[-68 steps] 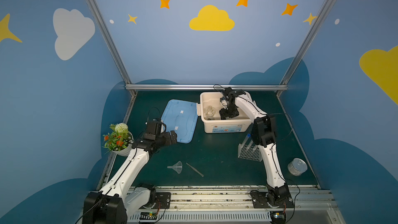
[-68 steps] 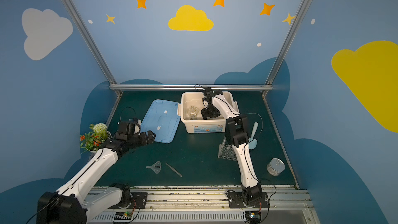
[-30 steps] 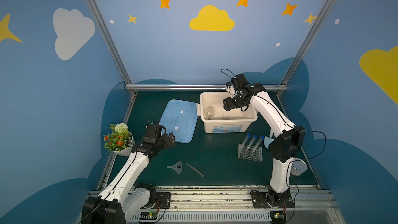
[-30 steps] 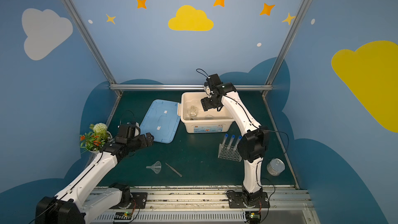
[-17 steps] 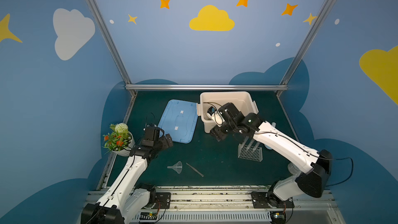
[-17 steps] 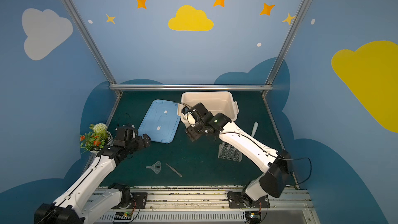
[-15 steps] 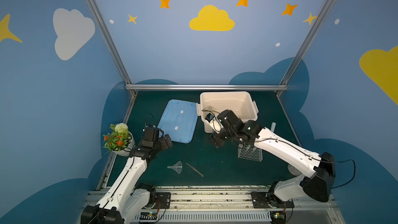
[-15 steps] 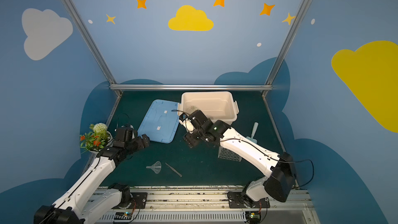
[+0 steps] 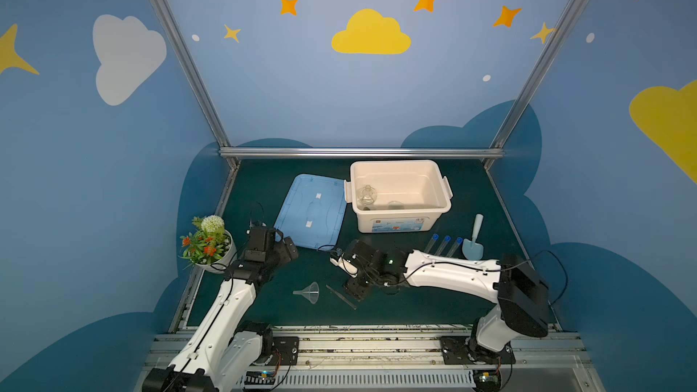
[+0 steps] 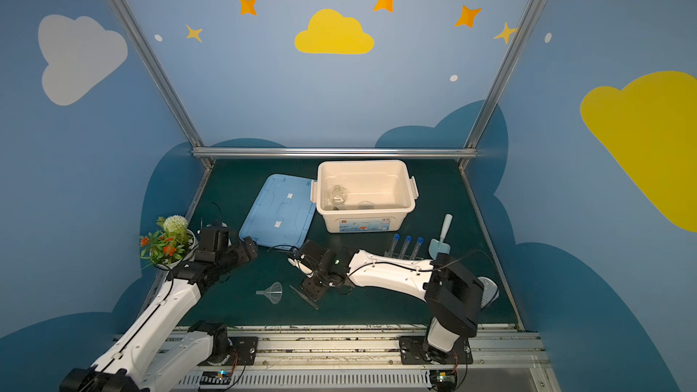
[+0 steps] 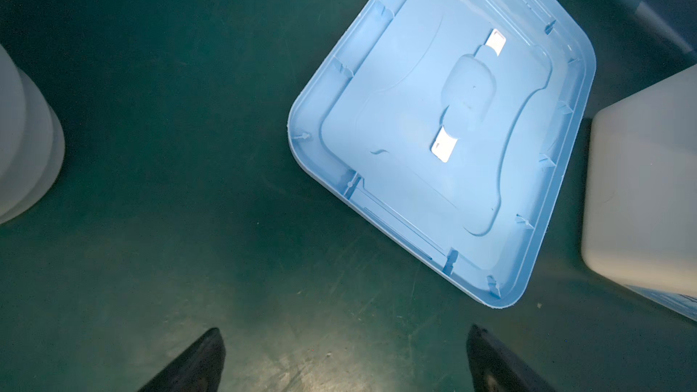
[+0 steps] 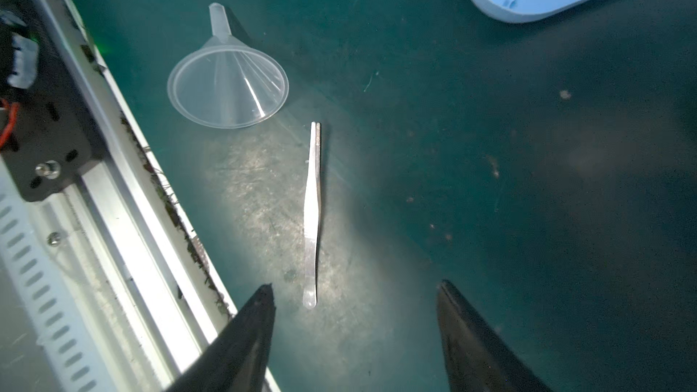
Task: Organize the chemistry lab equipment
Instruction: 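Move the right gripper to the metal tweezers and close on them, then lift the tweezers with the right gripper and carry toward the box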
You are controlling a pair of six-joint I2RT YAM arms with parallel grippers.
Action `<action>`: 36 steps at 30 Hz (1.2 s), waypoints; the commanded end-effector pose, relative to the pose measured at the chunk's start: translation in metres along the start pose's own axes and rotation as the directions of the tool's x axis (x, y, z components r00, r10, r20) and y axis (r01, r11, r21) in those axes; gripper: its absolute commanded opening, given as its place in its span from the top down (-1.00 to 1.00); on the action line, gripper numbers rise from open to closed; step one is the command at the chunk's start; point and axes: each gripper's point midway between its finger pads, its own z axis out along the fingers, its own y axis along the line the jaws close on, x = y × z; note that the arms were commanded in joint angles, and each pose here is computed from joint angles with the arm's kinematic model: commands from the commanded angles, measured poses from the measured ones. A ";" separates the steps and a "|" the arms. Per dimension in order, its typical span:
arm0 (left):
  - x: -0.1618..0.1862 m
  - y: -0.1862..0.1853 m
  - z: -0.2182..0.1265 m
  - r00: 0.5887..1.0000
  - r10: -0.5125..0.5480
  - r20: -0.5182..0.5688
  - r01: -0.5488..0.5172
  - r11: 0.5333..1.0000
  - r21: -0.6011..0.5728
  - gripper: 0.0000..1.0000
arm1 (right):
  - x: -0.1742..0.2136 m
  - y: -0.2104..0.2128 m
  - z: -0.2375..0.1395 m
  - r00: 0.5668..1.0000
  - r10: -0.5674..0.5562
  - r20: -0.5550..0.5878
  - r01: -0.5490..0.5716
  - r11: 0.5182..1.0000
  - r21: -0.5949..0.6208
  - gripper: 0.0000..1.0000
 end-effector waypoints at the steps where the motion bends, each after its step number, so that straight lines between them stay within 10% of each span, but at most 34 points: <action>1: 0.002 0.003 -0.001 1.000 -0.010 0.001 0.010 1.000 -0.002 -0.99 | 0.011 0.002 0.014 0.996 -0.030 -0.081 0.035 0.998 0.060 -0.32; 18: 0.000 0.005 -0.007 1.000 -0.014 0.018 0.015 1.000 -0.007 -0.99 | 0.018 0.013 0.057 0.981 -0.070 -0.180 0.080 0.996 0.047 -0.19; 36: -0.002 0.007 -0.010 0.999 -0.005 0.032 0.005 1.000 -0.012 -0.99 | 0.043 0.004 0.070 0.941 -0.140 -0.310 0.179 0.979 0.102 0.39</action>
